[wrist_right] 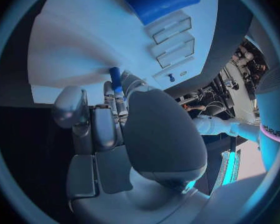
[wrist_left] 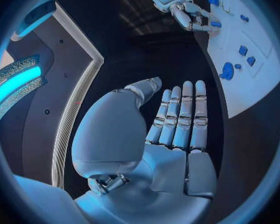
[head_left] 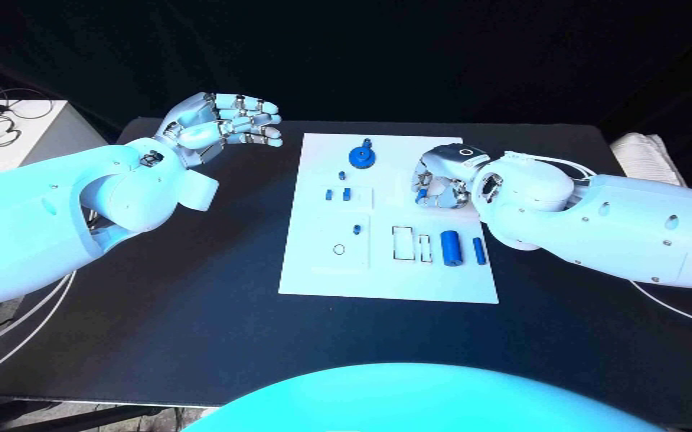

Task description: Assemble the parts on the task board

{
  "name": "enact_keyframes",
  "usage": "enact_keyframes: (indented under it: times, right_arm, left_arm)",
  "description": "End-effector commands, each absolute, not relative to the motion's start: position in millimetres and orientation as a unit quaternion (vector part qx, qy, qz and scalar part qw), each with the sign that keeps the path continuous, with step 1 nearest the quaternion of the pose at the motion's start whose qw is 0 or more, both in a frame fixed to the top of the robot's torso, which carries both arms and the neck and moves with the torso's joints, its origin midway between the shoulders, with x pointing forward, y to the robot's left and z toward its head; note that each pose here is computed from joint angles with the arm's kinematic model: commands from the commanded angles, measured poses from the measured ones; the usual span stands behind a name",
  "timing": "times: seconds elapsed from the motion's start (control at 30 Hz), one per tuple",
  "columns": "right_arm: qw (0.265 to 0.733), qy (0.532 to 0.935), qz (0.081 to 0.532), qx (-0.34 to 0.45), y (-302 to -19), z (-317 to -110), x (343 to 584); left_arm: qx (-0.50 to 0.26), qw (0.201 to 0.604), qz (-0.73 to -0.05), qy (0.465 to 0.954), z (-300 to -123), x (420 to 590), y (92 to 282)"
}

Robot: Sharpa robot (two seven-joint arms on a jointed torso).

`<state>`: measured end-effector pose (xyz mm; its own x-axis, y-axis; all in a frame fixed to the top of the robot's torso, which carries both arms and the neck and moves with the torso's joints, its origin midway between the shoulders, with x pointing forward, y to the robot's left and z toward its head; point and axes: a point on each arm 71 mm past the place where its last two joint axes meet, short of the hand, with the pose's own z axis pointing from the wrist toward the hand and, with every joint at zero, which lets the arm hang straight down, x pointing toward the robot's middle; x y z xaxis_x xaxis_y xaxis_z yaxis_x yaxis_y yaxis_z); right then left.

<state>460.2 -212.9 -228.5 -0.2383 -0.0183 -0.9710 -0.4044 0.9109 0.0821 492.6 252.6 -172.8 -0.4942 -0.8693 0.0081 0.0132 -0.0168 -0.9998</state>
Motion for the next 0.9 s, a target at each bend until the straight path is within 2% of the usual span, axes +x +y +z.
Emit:
enact_keyframes:
  times: [0.03, 0.3, 0.7, 0.9]
  right_arm:
    - [0.614, 0.758, 0.169, -0.138, -211.6, -226.3, 459.6]
    - [0.628, 0.746, 0.180, -0.126, -210.7, -223.6, 458.2]
    - [0.634, 0.744, 0.168, -0.126, -212.1, -223.0, 457.3]
    - [0.636, 0.740, 0.180, -0.122, -210.0, -217.2, 451.6]
  left_arm:
    - [-0.352, 0.347, -0.624, 0.605, -172.5, 492.1, 250.6]
    - [-0.353, 0.347, -0.623, 0.606, -172.6, 492.2, 250.7]
    - [-0.353, 0.347, -0.622, 0.606, -172.9, 492.4, 251.4]
    - [-0.354, 0.348, -0.621, 0.606, -173.2, 492.8, 252.0]
